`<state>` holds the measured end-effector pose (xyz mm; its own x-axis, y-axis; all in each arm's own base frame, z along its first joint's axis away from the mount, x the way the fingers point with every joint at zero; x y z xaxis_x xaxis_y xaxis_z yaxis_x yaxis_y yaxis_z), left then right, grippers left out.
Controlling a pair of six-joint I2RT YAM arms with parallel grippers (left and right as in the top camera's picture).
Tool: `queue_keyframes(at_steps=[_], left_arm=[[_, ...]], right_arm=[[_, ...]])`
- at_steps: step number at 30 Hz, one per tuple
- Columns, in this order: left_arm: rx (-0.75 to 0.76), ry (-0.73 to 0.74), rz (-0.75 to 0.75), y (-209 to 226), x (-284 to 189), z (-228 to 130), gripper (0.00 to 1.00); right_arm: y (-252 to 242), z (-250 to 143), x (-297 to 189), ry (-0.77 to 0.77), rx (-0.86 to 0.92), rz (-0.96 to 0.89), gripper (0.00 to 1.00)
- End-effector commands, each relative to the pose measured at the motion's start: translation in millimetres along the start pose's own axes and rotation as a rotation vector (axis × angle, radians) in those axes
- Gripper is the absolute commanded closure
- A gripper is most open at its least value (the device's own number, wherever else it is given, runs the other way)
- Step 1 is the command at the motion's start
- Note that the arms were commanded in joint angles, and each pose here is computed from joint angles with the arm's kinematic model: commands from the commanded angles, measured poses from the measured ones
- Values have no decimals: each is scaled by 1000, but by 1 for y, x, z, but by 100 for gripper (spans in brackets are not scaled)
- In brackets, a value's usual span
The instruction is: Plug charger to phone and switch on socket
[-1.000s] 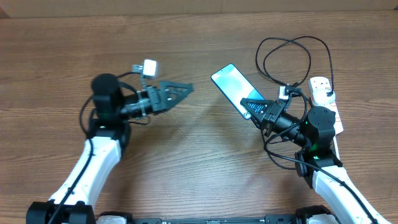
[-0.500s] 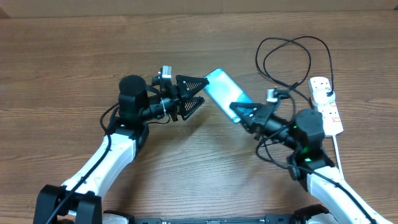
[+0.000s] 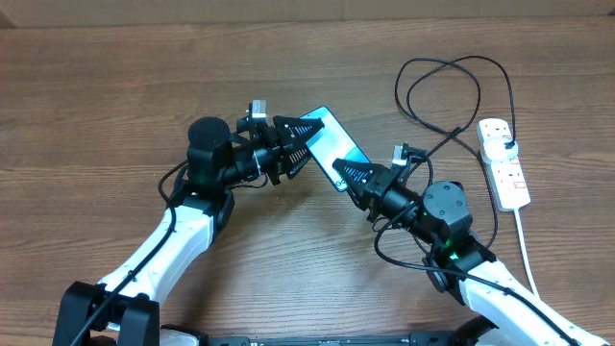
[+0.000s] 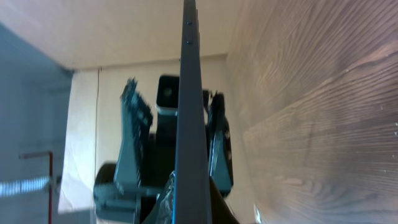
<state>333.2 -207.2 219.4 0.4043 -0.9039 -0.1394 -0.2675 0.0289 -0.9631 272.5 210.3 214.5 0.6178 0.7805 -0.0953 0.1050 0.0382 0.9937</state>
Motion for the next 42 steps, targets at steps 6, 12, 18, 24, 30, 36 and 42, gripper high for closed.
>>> queue_keyframes(at_steps=[6, 12, 18, 24, 30, 36, 42], left_arm=[[1, 17, 7, 2, 12, -11, 47], [5, 22, 9, 2, 13, -13, 65], [6, -2, 8, 2, 15, -11, 75], [8, -16, 9, 2, 17, -11, 77], [6, -20, 11, 3, 17, -11, 92], [6, -28, 11, 3, 17, -10, 94], [54, -33, 12, 3, 17, -9, 96]], right_arm=[[5, 10, 12, -79, 56, 18, 96], [7, 13, 16, -83, 55, 22, 96], [12, 11, 19, -73, 93, 33, 96], [11, 0, 22, -44, 94, 29, 96], [11, -2, 23, -47, 93, 30, 96], [12, -4, 23, -36, 92, 30, 96], [11, -12, 24, 5, 89, 26, 88]])
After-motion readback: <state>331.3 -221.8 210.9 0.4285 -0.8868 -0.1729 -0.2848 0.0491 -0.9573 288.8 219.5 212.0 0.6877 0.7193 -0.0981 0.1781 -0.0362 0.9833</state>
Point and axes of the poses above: each gripper's point midway between its finger pads, its own x axis out along the fingers, its own y axis along the line the jaws close on, z = x × y, the point moved 3 cm from there along -x, back along the fingers, and after that the axes turned 3 degrees about -x, right-handed, at the moved point
